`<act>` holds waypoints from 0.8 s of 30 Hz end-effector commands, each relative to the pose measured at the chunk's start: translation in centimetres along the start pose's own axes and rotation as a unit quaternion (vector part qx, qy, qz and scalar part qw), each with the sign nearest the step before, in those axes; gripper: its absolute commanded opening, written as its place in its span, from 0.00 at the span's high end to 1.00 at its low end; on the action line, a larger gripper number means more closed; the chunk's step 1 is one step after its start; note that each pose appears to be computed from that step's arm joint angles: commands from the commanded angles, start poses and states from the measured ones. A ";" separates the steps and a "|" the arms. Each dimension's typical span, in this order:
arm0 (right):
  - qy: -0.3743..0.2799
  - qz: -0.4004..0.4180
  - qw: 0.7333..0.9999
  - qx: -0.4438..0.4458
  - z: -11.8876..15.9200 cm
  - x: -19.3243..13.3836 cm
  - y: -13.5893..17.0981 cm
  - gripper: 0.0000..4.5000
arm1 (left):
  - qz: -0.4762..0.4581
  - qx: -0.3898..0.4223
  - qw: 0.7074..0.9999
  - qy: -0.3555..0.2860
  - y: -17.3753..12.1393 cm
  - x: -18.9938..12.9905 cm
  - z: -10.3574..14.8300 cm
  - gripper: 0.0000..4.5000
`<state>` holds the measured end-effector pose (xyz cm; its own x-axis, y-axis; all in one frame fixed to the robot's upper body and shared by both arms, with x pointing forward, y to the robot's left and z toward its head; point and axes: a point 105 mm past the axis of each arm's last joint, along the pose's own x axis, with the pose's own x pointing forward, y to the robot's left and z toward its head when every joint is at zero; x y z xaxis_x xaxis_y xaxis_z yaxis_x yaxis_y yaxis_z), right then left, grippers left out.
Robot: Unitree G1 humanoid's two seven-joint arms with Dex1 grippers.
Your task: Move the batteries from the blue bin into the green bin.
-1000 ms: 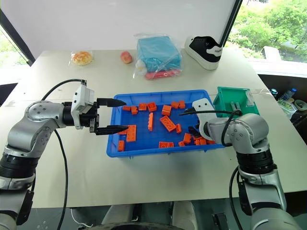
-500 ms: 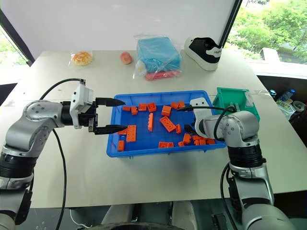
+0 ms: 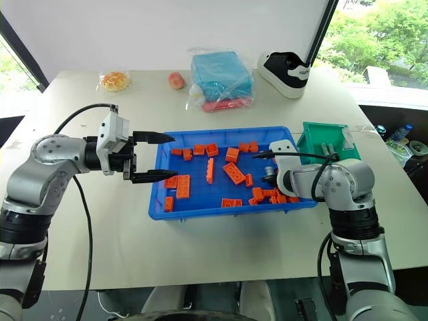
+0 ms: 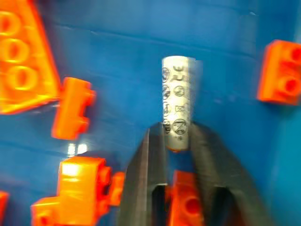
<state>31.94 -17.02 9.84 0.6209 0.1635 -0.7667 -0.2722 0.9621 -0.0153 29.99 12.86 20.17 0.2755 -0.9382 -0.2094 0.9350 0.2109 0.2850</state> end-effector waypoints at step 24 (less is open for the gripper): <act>-0.200 -0.085 0.976 0.011 8.0 -11.0 -8.2 1.00 | -0.013 -0.010 0.999 -0.042 1.0 0.2 1.9 0.00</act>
<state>33.32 -24.00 22.78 0.8731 0.1024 -0.4767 -0.1653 0.9819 -0.0919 30.65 12.28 21.12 0.2419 -0.9565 -0.1632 0.9502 0.1995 0.2394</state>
